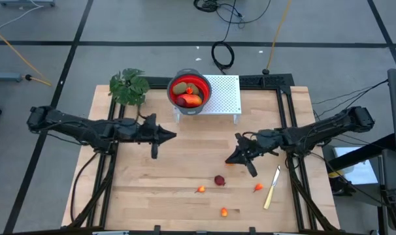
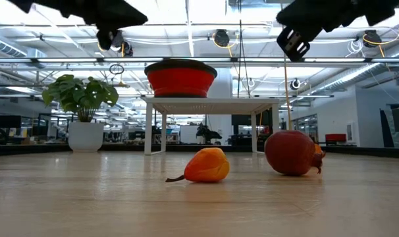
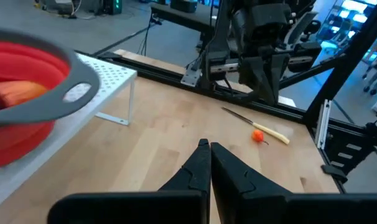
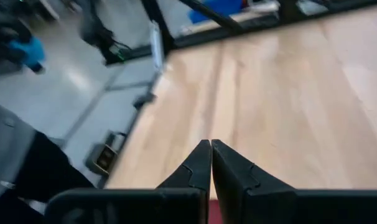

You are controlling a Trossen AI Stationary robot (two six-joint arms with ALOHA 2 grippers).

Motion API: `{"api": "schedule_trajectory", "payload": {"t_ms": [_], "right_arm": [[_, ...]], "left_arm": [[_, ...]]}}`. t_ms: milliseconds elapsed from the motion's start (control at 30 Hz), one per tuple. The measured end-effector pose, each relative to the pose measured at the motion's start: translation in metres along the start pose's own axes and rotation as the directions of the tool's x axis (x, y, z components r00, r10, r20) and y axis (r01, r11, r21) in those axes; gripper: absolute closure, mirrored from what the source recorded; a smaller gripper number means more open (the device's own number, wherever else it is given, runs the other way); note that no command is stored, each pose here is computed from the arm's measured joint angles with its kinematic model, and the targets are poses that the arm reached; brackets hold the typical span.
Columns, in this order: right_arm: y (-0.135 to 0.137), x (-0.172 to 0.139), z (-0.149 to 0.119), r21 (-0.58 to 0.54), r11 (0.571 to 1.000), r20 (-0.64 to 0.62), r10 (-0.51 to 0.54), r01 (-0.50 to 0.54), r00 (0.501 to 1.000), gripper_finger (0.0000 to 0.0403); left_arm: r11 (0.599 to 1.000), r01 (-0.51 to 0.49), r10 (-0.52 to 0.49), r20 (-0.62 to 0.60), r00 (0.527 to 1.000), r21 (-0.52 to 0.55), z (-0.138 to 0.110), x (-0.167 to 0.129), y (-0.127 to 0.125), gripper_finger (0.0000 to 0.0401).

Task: Pick & Place Fruit
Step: Put the orange into the red strainer bowl

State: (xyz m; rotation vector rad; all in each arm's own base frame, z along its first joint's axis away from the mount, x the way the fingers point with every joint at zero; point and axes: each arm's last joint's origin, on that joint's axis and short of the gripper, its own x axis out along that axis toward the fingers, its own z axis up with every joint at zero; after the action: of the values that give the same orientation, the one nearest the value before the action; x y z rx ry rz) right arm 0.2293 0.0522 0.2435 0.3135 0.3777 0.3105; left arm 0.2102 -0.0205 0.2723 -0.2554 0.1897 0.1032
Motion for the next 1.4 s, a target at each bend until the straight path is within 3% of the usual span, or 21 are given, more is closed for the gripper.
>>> {"api": "schedule_trajectory", "payload": {"t_ms": [300,733,867,1067,1400], "right_arm": [[0.006,-0.001,0.001,-0.002,0.995,-0.108,-0.104,0.104,0.989,0.0394],[0.004,0.005,-0.008,0.073,0.983,-0.166,-0.156,0.17,0.974,0.0394],[0.002,0.015,-0.015,0.081,0.973,-0.296,-0.184,0.216,0.937,0.0394],[-0.001,0.025,-0.024,0.007,0.966,-0.496,-0.219,0.257,0.84,0.0394],[-0.011,0.024,-0.023,-0.112,0.975,-0.514,-0.223,0.193,0.829,0.0394]], "left_arm": [[0.995,0.094,-0.095,0.08,0.992,0.021,-0.022,-0.034,0.011,0.0393],[0.993,0.101,-0.109,0.12,0.987,0.067,-0.045,-0.054,0.023,0.0393],[0.992,0.102,-0.111,0.121,0.986,0.078,-0.046,-0.055,0.023,0.0399],[0.983,0.158,-0.168,0.108,0.98,0.093,-0.046,-0.056,0.021,0.0384],[0.983,0.157,-0.167,0.109,0.98,0.092,-0.046,-0.056,0.021,0.0382]]}}
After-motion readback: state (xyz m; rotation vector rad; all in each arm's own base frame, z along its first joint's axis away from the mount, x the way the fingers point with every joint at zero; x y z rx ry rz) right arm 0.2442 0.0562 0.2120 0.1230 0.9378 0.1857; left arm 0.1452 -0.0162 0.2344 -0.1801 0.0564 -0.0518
